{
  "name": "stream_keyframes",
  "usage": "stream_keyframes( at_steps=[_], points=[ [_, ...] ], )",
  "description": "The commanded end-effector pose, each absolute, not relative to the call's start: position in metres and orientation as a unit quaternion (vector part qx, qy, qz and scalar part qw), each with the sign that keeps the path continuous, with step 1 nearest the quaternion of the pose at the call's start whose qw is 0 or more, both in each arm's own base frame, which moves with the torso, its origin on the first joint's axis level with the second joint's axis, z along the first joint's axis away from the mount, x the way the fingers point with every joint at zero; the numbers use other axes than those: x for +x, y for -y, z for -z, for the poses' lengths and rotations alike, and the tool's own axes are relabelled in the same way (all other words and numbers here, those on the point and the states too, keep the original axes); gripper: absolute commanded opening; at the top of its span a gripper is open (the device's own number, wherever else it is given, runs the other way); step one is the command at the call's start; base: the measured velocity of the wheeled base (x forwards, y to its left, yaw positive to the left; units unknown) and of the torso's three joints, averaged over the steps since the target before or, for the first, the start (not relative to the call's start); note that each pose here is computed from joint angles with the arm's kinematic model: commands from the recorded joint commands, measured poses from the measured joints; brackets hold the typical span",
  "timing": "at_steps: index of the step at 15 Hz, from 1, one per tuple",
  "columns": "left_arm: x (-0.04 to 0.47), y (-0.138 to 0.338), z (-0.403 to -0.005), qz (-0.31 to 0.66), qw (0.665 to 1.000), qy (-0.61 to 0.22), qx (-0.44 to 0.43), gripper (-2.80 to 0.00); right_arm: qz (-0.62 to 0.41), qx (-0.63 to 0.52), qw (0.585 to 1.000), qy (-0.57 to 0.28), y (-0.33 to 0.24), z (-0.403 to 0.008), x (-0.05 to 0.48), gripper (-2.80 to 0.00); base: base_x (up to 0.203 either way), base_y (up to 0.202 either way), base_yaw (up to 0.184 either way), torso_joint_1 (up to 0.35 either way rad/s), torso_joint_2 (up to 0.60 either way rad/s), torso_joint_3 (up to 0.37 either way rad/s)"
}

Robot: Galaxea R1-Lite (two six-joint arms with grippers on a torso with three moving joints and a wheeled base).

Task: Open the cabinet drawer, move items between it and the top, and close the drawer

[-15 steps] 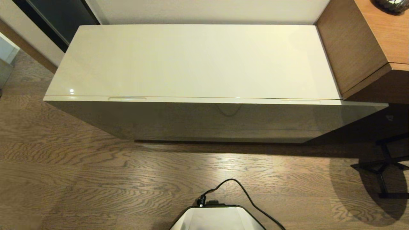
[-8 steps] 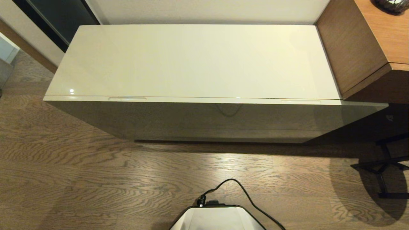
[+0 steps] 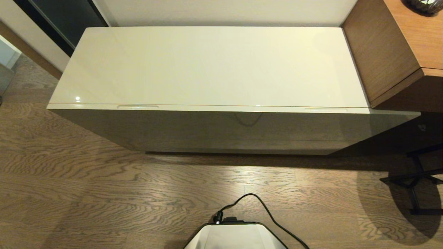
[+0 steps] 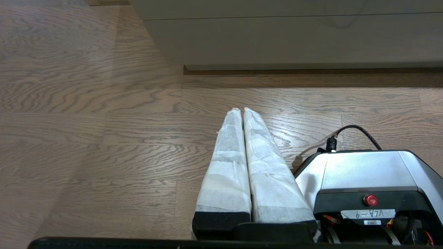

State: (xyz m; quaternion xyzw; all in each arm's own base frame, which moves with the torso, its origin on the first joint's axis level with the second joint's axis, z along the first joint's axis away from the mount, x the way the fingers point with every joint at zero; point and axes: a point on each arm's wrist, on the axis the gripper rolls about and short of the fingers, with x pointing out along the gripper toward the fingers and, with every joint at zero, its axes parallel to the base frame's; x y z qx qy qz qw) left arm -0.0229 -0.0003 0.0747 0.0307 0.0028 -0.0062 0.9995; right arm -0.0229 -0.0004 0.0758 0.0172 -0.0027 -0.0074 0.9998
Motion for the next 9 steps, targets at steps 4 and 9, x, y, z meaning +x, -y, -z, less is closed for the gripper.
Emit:
stream_keyframes(
  at_steps=[4, 9],
  points=[
    [-0.0228, 0.0003, -0.0747, 0.006, 1.000, -0.004, 0.031, -2.80, 0.008, 0.021, 1.000, 0.008, 0.0004, -0.0747, -0.0237, -2.80, 0.000, 0.000, 0.000, 0.000, 0.00, 0.000],
    [-0.0228, 0.0003, -0.0747, 0.006, 1.000, -0.004, 0.031, -2.80, 0.008, 0.022, 1.000, 0.009, 0.0005, -0.0747, -0.0237, -2.80, 0.000, 0.000, 0.000, 0.000, 0.00, 0.000]
  ],
)
